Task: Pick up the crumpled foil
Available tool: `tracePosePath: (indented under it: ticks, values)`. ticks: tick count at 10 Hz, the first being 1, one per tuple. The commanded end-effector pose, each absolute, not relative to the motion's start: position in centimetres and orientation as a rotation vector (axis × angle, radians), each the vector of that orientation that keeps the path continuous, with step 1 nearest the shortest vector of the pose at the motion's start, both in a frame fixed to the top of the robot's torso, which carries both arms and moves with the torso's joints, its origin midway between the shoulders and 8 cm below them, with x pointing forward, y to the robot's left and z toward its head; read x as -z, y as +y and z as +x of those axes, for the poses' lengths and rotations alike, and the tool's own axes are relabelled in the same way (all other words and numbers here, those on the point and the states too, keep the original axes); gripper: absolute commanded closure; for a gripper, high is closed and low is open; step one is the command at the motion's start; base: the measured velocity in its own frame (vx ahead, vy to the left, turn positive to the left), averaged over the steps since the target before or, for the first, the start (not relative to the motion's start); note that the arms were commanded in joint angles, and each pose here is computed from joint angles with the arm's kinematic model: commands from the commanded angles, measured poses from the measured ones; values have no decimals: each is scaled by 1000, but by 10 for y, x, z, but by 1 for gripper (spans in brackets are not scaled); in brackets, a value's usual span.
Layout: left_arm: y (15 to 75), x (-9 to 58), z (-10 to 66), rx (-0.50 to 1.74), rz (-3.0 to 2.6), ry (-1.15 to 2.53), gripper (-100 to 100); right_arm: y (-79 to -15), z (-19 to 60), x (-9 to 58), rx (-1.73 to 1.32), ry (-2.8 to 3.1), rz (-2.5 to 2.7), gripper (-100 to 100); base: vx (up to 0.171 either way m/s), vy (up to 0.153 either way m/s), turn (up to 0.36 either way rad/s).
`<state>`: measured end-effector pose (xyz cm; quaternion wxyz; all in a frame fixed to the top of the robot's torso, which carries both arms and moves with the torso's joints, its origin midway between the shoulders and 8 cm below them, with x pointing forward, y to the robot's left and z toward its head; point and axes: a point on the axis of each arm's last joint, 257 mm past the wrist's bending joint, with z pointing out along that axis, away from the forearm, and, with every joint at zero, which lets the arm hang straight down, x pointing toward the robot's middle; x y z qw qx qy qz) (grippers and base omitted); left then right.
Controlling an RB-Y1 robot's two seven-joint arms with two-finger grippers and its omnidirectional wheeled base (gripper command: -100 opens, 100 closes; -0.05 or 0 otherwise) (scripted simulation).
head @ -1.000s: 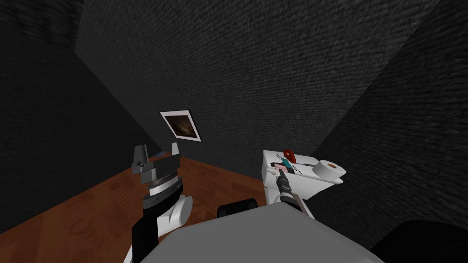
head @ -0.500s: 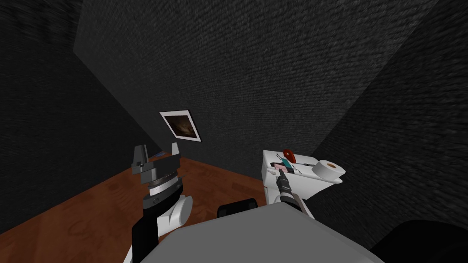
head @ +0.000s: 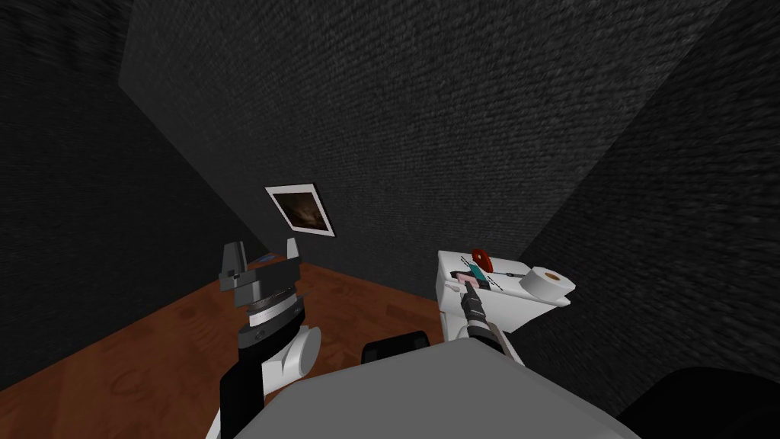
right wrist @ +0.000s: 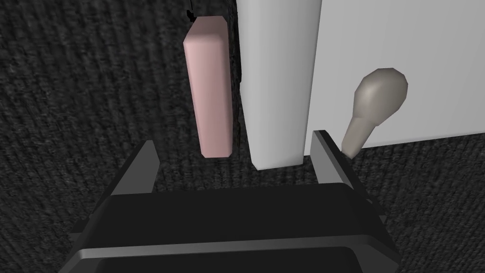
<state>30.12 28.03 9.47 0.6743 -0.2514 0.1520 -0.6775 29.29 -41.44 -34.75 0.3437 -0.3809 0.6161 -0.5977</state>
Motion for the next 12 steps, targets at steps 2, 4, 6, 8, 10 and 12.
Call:
tracePosePath:
  ticks: [2,4,6,8,10,12]
  values:
    - [280,-95,301,1524,-566,342,0,-415,293,347,1553,1600,-990,-100,9,-1,-28]
    - [280,-95,301,1524,-566,342,0,-415,293,347,1553,1600,-990,-100,-5,0,16]
    - [280,-95,301,1524,-566,342,0,-415,293,347,1553,1600,-990,-100,0,0,0]
    - [280,-95,301,1524,-566,342,0,-415,293,347,1553,1600,-990,-100,3,0,-10]
    - [280,-95,301,1524,-566,342,0,-415,293,347,1553,1600,-990,-100,6,0,-18]
    - [280,-95,301,1524,-566,342,0,-415,293,347,1553,1600,-990,-100,0,0,0]
